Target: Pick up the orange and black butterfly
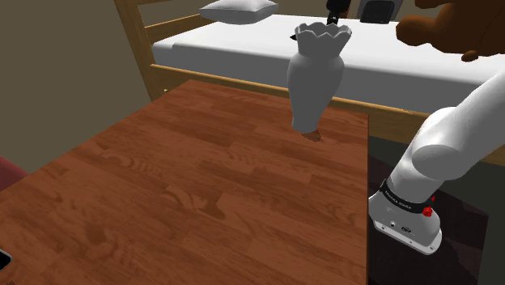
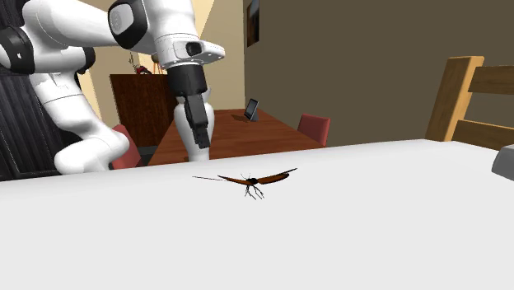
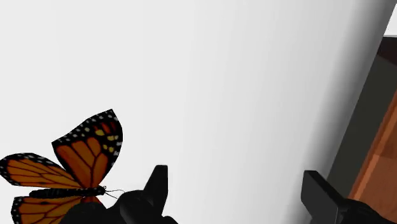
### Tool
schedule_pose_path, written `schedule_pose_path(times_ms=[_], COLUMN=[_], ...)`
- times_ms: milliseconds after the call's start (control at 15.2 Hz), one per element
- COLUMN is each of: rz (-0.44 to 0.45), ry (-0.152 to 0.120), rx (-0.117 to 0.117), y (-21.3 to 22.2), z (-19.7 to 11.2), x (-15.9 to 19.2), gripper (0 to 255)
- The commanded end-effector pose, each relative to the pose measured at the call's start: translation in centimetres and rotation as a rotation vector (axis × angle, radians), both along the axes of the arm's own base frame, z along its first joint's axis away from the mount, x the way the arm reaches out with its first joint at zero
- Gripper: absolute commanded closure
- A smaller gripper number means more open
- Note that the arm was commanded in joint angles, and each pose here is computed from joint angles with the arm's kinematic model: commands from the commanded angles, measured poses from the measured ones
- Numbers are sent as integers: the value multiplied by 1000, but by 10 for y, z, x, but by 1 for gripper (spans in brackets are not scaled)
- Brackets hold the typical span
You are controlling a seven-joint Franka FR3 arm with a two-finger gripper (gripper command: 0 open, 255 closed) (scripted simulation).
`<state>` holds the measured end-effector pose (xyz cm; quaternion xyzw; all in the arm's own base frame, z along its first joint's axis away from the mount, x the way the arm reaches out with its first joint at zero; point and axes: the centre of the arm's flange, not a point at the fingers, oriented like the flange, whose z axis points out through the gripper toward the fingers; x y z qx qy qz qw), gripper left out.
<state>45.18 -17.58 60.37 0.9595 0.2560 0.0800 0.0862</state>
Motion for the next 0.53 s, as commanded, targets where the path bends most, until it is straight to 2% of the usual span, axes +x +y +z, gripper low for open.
schedule_pose_path(times_ms=[0, 462], rz=[57, 241], ry=[-4, -16], rx=[-22, -87], y=[-14, -49], z=[2, 9], x=[22, 99], gripper=[0, 0])
